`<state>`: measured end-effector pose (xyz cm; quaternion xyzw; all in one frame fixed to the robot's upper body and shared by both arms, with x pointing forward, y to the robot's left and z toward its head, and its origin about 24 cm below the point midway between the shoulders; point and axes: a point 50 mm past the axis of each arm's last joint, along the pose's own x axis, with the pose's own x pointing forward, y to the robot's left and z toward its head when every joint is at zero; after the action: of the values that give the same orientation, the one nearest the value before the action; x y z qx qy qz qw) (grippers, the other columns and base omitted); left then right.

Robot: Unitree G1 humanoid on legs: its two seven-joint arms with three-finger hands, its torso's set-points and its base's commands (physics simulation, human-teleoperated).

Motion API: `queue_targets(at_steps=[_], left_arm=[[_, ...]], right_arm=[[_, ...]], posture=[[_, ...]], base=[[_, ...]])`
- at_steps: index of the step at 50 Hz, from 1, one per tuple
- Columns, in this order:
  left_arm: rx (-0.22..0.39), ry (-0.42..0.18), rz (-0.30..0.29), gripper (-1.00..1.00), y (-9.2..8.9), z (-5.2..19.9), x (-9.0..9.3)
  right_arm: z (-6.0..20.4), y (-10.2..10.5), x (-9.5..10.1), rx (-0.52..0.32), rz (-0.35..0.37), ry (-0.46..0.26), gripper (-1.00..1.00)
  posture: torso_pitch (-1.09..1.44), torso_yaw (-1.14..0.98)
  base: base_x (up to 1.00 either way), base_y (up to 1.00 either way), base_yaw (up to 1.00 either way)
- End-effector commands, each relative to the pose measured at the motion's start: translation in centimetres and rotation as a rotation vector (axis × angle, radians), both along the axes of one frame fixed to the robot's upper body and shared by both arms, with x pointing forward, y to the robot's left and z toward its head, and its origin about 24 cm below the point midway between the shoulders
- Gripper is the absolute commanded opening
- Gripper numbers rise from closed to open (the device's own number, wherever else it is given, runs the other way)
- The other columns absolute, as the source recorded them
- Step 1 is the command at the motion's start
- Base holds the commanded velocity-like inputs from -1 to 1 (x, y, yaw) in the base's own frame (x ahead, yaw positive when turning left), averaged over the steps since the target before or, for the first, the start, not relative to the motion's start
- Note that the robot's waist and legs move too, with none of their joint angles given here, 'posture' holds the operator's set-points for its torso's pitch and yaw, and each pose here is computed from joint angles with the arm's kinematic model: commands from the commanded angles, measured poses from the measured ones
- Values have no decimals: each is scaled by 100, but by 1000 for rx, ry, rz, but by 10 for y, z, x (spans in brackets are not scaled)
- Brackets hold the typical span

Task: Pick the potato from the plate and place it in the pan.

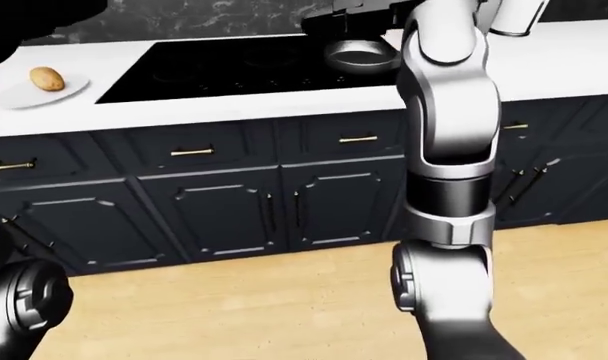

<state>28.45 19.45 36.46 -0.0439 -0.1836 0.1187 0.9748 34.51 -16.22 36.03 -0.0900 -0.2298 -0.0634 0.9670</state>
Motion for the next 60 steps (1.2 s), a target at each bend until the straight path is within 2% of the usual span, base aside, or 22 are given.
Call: queue_targets(at_steps=[1, 60], left_arm=[[1, -70, -6, 100, -1, 12, -7], [5, -76, 19, 100, 2, 12, -6]], right_arm=[[13, -1, -6, -2, -9, -58, 100], [10, 15, -8, -49, 26, -50, 100]], posture=[[0, 0], [0, 0]], base=[[0, 55, 0], [0, 56, 0]])
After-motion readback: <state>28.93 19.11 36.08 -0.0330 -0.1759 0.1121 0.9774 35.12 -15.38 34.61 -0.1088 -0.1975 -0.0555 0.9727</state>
